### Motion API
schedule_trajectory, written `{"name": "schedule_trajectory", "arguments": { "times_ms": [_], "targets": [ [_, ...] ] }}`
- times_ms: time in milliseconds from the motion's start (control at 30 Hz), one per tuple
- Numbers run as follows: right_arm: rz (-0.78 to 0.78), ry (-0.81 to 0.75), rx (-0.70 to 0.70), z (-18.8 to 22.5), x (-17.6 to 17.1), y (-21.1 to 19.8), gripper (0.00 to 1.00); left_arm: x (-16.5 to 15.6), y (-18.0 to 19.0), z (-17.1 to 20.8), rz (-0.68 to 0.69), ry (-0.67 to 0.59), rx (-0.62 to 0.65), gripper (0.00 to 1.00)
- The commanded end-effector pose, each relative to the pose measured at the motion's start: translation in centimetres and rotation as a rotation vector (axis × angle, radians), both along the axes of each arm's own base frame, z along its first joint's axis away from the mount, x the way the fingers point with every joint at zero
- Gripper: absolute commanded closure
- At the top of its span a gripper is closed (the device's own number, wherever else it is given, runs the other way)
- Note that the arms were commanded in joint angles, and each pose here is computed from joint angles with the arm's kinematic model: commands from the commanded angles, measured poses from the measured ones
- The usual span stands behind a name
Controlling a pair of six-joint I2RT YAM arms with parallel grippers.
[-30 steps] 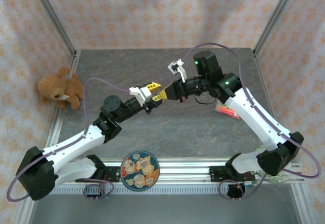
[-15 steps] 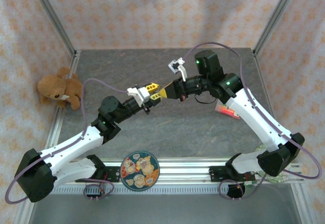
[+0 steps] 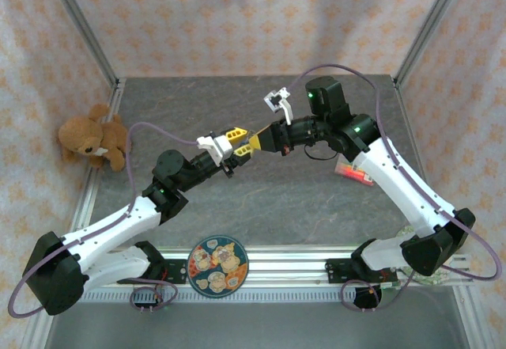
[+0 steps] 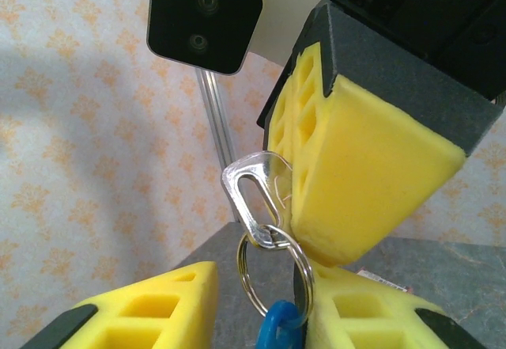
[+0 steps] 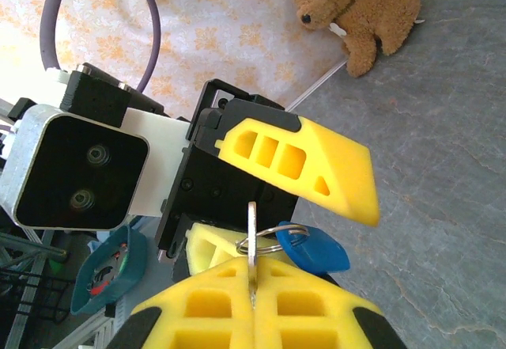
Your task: Remove the keys from the keyring
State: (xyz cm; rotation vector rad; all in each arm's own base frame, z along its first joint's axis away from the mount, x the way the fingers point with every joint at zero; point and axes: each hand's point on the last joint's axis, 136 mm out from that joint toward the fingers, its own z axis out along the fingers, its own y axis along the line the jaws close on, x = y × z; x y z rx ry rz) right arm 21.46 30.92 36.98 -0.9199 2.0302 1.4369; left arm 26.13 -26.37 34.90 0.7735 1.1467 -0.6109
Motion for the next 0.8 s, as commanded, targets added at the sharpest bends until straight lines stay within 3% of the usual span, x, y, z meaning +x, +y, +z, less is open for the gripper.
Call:
{"name": "schedule_trajectory", "arguments": {
  "times_ms": [0, 400, 467, 767],
  "targets": [
    [0.019, -0.052, 0.059, 2.6, -0.7, -0.3, 1.00, -0.6, 0.1, 2.0, -0.013, -0.048, -0.050, 0.68],
    [-0.005, -0.060, 0.059, 2.6, -0.3, -0.7, 1.00, -0.7, 0.4, 2.0, -0.003, -0.040, -0.049, 0.91],
    [-0.019, -0.069, 0.055, 2.6, -0.2, -0.8, 1.00, -0.7, 0.5, 1.9, 0.004, -0.030, -0.043, 0.99],
    [-0.089, -0.142, 0.012, 1.9, 0.9, -1.5, 1.00, -0.3, 1.2, 2.0, 0.023, 0.060, -0.068, 1.00]
  ]
}}
